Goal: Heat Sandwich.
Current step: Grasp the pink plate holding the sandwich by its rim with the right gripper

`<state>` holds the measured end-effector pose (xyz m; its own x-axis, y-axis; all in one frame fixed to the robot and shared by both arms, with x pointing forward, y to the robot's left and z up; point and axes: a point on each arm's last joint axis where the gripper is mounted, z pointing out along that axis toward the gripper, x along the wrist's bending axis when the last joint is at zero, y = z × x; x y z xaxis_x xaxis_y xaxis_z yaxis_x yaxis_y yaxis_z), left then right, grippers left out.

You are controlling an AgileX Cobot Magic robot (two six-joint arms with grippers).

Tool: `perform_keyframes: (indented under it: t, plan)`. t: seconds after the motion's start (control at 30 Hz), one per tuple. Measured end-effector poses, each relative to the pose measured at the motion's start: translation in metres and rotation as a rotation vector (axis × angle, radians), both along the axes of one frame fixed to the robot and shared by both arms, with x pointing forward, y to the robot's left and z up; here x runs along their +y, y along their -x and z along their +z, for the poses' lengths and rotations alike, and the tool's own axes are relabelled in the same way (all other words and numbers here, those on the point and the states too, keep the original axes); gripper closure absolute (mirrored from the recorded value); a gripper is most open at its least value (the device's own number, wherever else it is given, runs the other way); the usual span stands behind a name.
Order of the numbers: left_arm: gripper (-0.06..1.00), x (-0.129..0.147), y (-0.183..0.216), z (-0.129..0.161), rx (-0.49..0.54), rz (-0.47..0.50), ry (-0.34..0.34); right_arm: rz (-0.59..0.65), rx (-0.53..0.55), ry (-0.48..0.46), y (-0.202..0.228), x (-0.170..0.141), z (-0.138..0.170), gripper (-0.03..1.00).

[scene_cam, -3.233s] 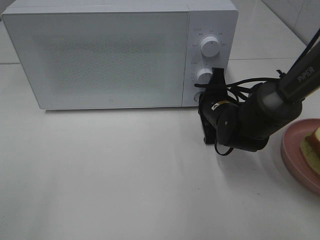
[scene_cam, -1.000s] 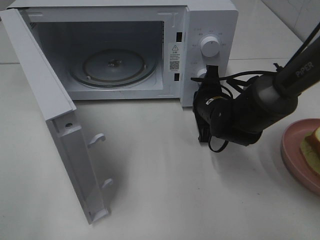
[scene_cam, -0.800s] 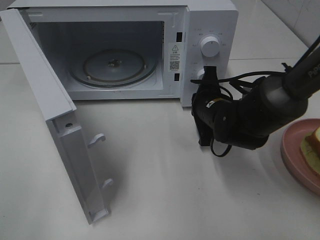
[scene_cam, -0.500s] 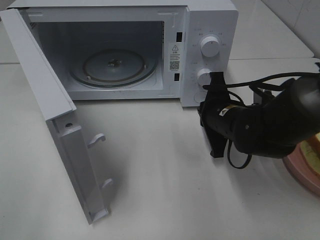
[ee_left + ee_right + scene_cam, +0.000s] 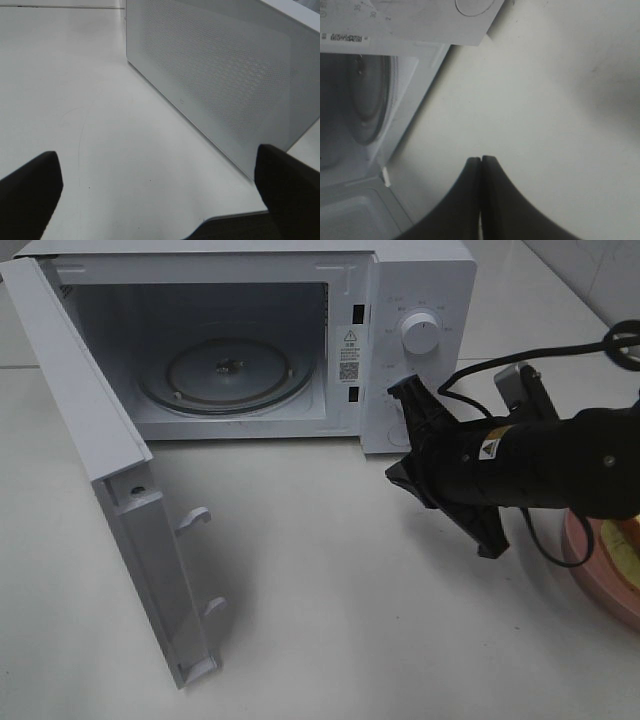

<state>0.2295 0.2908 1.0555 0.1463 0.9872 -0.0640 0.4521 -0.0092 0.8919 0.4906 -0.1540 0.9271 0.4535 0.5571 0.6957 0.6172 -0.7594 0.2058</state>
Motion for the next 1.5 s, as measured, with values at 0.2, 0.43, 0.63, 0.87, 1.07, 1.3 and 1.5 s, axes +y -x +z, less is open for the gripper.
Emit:
perform_keyframes:
  t: [0.2, 0.43, 0.63, 0.87, 1.07, 1.3, 1.5]
  plan:
    - [-0.04, 0.0, 0.0, 0.0, 0.0, 0.0, 0.0, 0.218, 0.046, 0.221, 0.009, -0.014, 0.013, 0.95]
    - [-0.04, 0.0, 0.0, 0.0, 0.0, 0.0, 0.0, 0.514, 0.081, 0.433, 0.01, -0.013, 0.03, 0.95]
    - [-0.04, 0.0, 0.0, 0.0, 0.0, 0.0, 0.0, 0.922, 0.134, 0.63, 0.015, -0.012, 0.043, 0.95]
    - [-0.04, 0.0, 0.0, 0.0, 0.0, 0.0, 0.0, 1.194, 0.151, 0.719, 0.021, -0.014, 0.049, 0.95]
    - [-0.04, 0.0, 0.0, 0.0, 0.0, 0.0, 0.0, 1.227, 0.169, 0.725, 0.024, -0.015, 0.052, 0.79]
    - [-0.04, 0.0, 0.0, 0.0, 0.0, 0.0, 0.0, 1.228, 0.178, 0.735, 0.024, -0.017, 0.052, 0.16]
    - [-0.04, 0.0, 0.0, 0.0, 0.0, 0.0, 0.0, 1.264, 0.212, 0.743, 0.027, -0.019, 0.053, -0.01]
